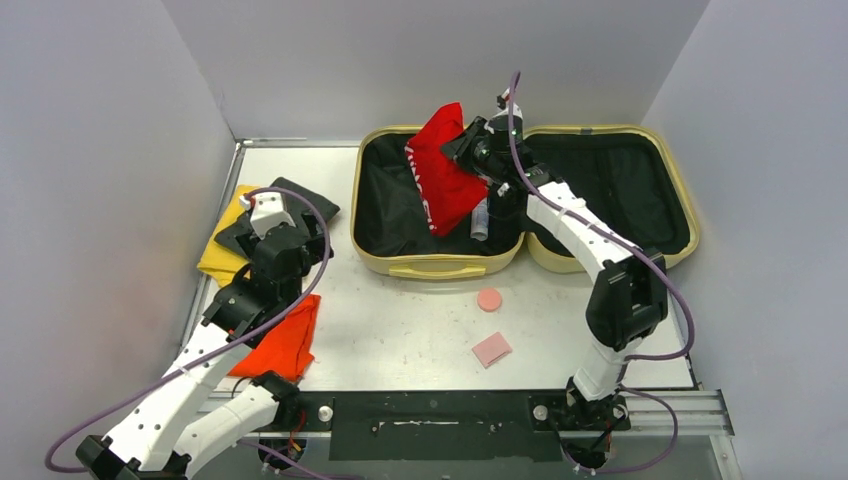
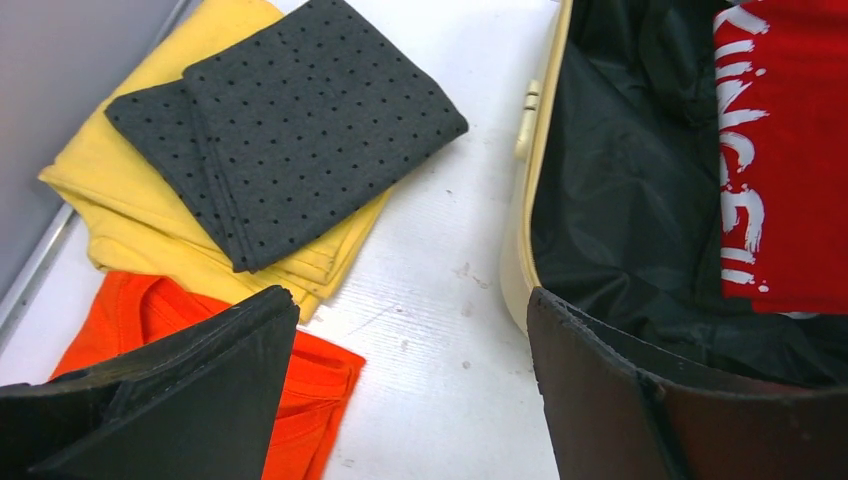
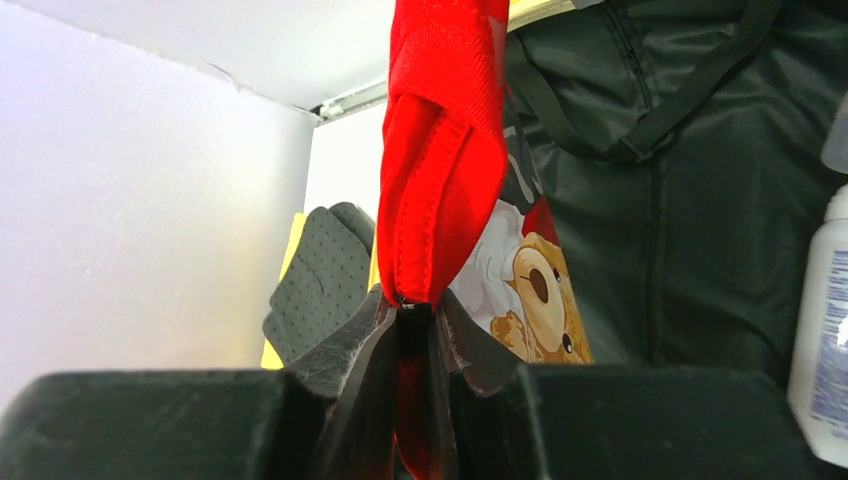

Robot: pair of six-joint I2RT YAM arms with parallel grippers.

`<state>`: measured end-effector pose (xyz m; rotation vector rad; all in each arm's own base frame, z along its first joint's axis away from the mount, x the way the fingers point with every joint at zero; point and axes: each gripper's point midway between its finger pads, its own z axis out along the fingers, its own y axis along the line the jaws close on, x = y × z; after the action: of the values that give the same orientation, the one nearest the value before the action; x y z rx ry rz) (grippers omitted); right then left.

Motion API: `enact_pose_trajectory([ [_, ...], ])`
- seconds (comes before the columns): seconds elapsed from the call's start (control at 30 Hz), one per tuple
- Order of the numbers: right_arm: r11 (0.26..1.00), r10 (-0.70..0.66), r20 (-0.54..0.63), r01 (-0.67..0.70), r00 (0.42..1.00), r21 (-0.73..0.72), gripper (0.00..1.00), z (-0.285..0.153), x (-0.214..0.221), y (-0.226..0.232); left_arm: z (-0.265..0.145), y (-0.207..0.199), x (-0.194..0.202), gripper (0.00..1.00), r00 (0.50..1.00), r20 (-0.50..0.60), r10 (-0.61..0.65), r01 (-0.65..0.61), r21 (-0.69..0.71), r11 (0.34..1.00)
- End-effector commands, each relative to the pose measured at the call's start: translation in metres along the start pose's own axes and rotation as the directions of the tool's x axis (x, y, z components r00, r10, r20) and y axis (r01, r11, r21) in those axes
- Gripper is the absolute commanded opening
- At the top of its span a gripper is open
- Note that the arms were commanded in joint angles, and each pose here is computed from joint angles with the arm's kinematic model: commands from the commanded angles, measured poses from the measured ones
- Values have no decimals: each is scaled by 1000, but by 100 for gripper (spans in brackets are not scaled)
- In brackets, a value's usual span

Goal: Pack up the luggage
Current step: Place the clothes in the luggage.

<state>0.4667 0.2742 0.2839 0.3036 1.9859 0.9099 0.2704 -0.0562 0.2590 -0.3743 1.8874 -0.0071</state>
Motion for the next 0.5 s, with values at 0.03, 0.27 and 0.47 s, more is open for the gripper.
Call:
enact_pose_trajectory([
  [0.03, 977, 135, 157, -104, 978, -188, 0, 15, -46, 49, 11, 15, -11, 83, 996, 89, 29, -24, -65, 998],
  [0.27, 954, 201, 95, -173, 975, -244, 0, 52, -24, 69, 18, 35, 8, 83, 994, 100, 48, -36, -119, 992],
  [0.47, 917, 371, 128, -342, 920, -203, 0, 81, -9, 31, 22, 38, 12, 83, 994, 100, 39, -27, -122, 992],
])
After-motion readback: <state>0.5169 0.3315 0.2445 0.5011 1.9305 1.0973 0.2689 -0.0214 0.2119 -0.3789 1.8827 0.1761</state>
